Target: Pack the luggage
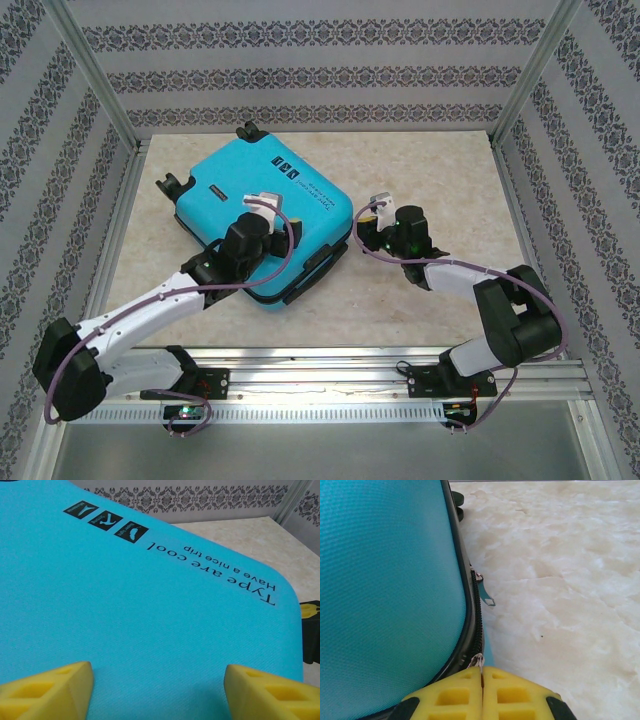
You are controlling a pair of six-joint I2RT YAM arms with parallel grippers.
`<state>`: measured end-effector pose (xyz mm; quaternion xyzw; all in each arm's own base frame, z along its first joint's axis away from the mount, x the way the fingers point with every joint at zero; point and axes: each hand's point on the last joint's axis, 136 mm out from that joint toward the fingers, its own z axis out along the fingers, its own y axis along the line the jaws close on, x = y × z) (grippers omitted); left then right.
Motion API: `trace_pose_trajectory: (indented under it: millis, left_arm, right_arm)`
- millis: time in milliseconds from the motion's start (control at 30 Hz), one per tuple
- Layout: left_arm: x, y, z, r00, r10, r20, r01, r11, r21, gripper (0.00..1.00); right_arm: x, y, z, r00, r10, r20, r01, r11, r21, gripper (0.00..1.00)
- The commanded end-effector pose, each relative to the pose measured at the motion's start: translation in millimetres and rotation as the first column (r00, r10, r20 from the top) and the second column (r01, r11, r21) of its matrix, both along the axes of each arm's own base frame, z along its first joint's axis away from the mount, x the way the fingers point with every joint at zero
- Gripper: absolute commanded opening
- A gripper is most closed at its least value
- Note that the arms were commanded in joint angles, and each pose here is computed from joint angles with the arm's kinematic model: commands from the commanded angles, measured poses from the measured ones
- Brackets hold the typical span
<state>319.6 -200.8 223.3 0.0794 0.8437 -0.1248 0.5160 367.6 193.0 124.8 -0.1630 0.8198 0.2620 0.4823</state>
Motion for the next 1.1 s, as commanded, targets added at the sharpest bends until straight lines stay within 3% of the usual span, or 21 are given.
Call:
trace_pose_trajectory:
  millis: [0, 100, 167, 333, 467, 667, 733, 833, 900, 1067]
  left_arm:
    - [-61.3, 77.6, -99.2, 0.903, 0.200, -0.379, -0.081, 0.948, 0.308, 0.79]
    - [-61.9, 93.0, -57.2, 0.919, 0.260, -0.296, -0.185, 0.948, 0.259, 0.92]
    - [-66.3, 113.3, -43.3, 0.901, 0.331, -0.281, -0.269, 0.934, 0.235, 0.99]
    - [-76.6, 155.8, -49.0, 0.821, 0.461, -0.336, -0.414, 0.887, 0.205, 1.00]
    - [-69.6, 161.7, -60.0, 0.814, 0.455, -0.361, -0.435, 0.890, 0.139, 1.00]
    - [-35.4, 172.9, -62.4, 0.833, 0.455, -0.315, -0.443, 0.889, 0.113, 0.99]
    - [-22.3, 180.5, -66.1, 0.827, 0.461, -0.322, -0.470, 0.881, 0.055, 0.98]
    - [-5.9, 205.2, -72.3, 0.767, 0.550, -0.331, -0.565, 0.823, 0.056, 0.96]
    - [8.8, 211.5, -72.7, 0.757, 0.567, -0.325, -0.584, 0.810, 0.053, 0.95]
    - [59.2, 216.2, -52.0, 0.797, 0.546, -0.257, -0.564, 0.826, 0.006, 0.94]
  right_arm:
    - [21.6, -2.0, 52.6, 0.982, -0.020, 0.188, 0.011, 0.999, 0.052, 0.00]
    - [18.0, -3.2, 50.8, 0.984, -0.022, 0.179, 0.011, 0.998, 0.058, 0.00]
    - [15.2, -3.2, 49.8, 0.984, -0.022, 0.175, 0.011, 0.998, 0.064, 0.00]
    - [8.7, -1.8, 47.0, 0.986, -0.016, 0.166, 0.005, 0.998, 0.068, 0.00]
    - [3.4, -0.4, 44.4, 0.987, -0.010, 0.158, -0.002, 0.998, 0.070, 0.00]
    - [-3.1, 4.6, 43.3, 0.988, 0.013, 0.152, -0.025, 0.997, 0.078, 0.00]
    - [-5.5, 7.0, 43.0, 0.988, 0.023, 0.150, -0.036, 0.996, 0.081, 0.00]
    - [-11.3, 13.0, 41.7, 0.988, 0.048, 0.145, -0.061, 0.995, 0.085, 0.00]
    - [-15.3, 16.1, 42.2, 0.987, 0.058, 0.147, -0.072, 0.994, 0.088, 0.00]
    - [-30.0, 29.4, 43.4, 0.982, 0.121, 0.145, -0.136, 0.986, 0.099, 0.00]
